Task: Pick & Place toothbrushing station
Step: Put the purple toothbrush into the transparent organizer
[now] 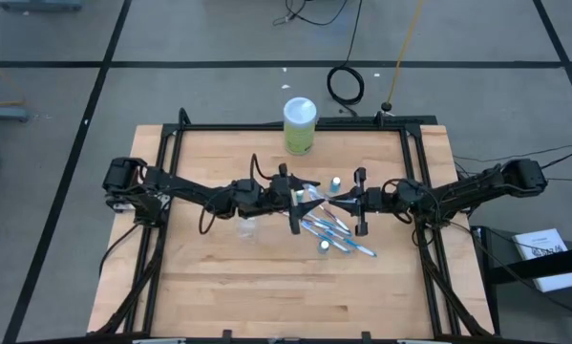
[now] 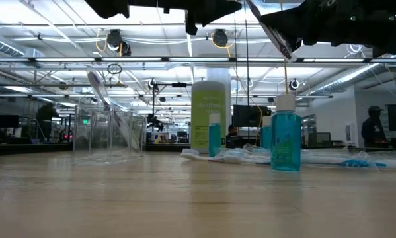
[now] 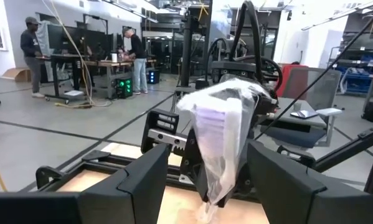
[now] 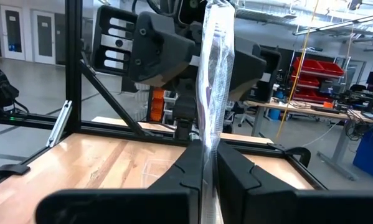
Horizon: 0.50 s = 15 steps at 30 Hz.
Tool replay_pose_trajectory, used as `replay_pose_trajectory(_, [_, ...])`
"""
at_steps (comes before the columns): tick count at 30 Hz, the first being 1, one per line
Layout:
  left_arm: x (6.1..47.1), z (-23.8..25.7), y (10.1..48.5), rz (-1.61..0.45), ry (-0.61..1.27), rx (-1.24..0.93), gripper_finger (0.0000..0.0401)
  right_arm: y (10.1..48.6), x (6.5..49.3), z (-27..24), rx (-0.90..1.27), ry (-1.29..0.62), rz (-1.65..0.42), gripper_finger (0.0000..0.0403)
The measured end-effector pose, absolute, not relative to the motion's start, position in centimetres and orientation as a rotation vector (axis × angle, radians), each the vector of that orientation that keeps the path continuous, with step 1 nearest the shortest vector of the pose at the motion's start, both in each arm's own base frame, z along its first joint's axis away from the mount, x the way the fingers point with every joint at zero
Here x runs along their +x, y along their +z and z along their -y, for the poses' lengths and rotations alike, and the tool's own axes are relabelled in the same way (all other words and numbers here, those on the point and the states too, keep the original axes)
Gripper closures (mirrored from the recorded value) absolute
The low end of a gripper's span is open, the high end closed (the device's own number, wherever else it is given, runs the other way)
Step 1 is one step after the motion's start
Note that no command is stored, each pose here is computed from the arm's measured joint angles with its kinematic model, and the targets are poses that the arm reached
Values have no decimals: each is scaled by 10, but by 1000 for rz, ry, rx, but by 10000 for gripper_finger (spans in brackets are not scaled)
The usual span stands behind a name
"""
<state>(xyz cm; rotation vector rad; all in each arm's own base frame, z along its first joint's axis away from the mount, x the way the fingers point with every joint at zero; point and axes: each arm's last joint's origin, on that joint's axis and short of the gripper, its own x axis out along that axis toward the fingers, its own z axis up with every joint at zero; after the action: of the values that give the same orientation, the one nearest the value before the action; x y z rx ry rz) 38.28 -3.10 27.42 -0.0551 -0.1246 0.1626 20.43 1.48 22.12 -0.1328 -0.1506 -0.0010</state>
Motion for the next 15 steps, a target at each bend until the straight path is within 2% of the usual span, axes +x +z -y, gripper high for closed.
replay_pose_trajectory(3, [383,31,274,124,157,-57,176,221,204,-15,-132,-1,153,390])
replay_pose_trajectory(6, [383,31,274,124,154,-57,199,221,204,-15,-133,-1,153,390])
replay_pose_trajectory(15, [384,24,274,125,96,-63,341,221,204,-15,-132,-4,152,390])
